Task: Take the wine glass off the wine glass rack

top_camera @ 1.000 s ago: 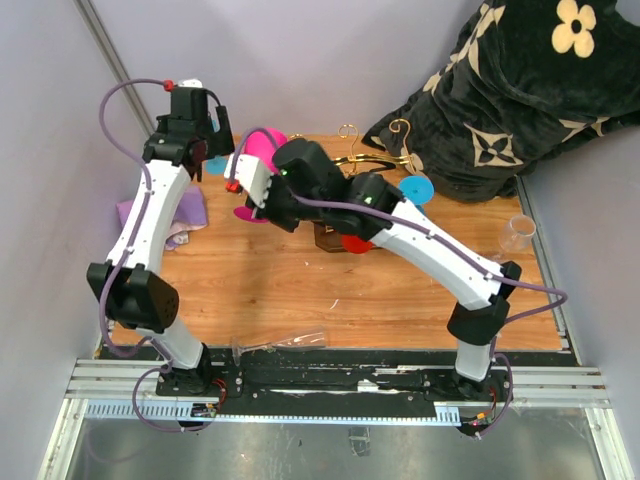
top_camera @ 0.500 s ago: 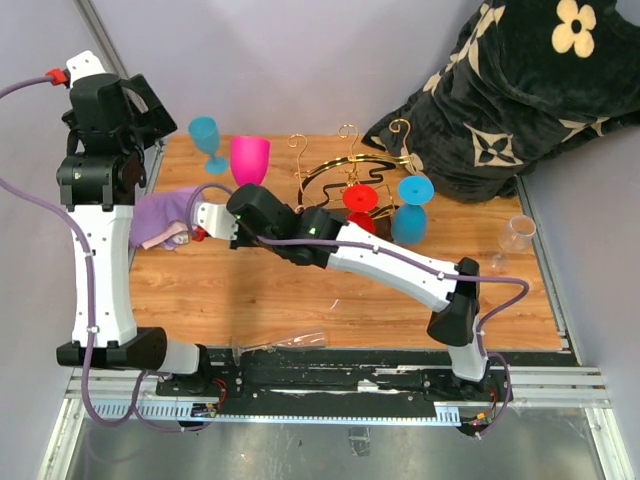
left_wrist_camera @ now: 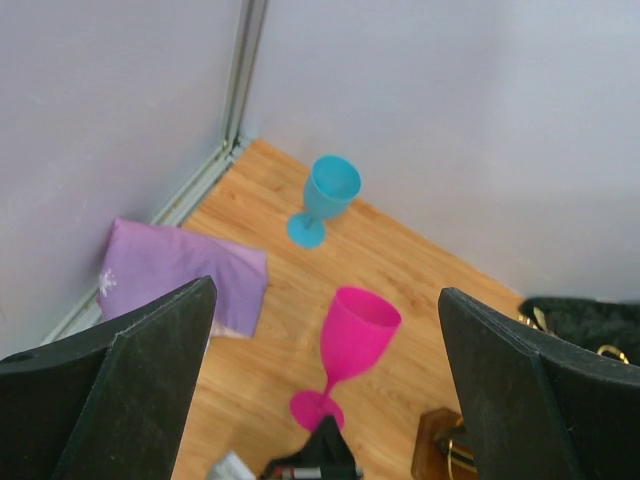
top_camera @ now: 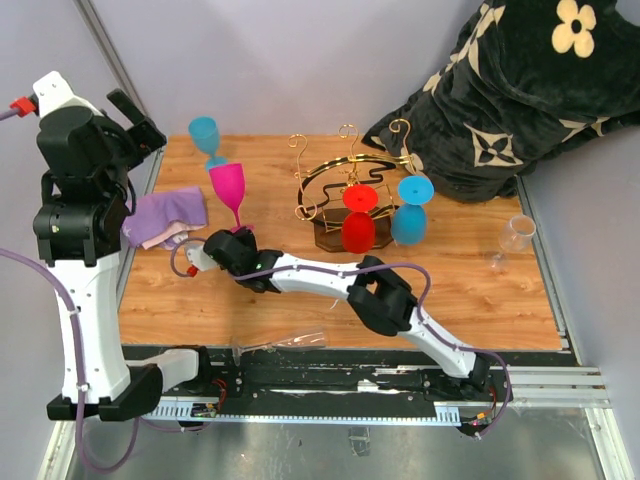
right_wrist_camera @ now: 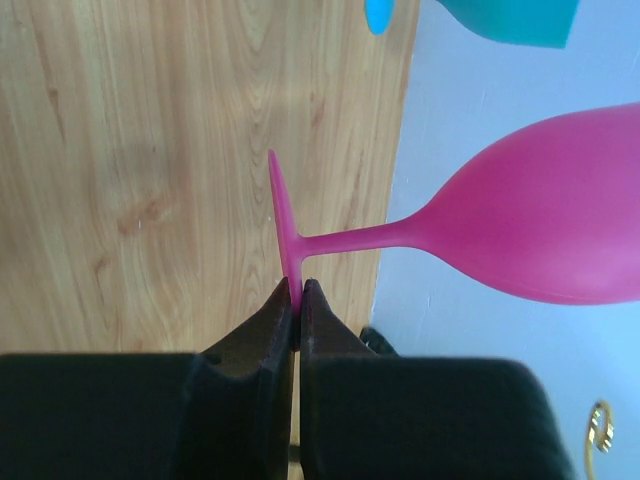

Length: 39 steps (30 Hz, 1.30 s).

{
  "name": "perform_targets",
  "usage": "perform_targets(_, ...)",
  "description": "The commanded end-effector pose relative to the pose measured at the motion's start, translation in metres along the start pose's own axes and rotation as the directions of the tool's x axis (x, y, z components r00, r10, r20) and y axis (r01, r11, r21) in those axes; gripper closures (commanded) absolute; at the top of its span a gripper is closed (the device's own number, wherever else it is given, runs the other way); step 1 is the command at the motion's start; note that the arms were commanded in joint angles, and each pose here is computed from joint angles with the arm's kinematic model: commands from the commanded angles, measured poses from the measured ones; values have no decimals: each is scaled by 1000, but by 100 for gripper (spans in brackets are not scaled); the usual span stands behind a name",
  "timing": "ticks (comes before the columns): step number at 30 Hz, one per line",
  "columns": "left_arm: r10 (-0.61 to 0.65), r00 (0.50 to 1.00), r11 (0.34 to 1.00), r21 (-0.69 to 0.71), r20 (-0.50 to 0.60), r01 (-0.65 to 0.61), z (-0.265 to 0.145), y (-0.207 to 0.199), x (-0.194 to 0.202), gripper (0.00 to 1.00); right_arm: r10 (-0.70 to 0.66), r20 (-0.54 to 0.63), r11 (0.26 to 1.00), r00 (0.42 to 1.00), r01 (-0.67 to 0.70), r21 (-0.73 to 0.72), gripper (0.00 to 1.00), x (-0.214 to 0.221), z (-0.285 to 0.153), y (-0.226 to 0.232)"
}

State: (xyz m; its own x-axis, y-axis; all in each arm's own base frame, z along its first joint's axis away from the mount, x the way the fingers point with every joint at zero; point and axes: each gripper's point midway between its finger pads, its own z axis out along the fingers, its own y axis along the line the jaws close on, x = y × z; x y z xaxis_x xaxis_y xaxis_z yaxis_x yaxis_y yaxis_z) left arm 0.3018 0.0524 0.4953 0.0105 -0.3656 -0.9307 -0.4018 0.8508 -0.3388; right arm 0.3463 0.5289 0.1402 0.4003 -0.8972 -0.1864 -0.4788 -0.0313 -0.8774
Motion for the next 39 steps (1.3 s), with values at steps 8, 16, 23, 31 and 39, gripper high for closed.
perform_targets(8,-52,999,993,104,-16,54,-5,-10,22,0,83,-17,964,996,-76,256,99,34,72,-46)
perform_targets(16,-47,998,988,144,-34,51,-4,-14,36,0,68,-59,973,996,-54,226,99,65,104,-18)
perform_targets(23,-48,999,985,163,-26,51,-5,-17,34,0,52,-93,981,994,-33,193,99,82,117,0)
perform_targets(31,-50,998,982,180,-36,56,-6,-20,35,0,34,-110,991,993,-19,134,92,92,121,18)
perform_targets(39,-49,998,986,161,-34,54,-7,-15,38,0,24,-142,997,990,-13,76,86,100,126,43)
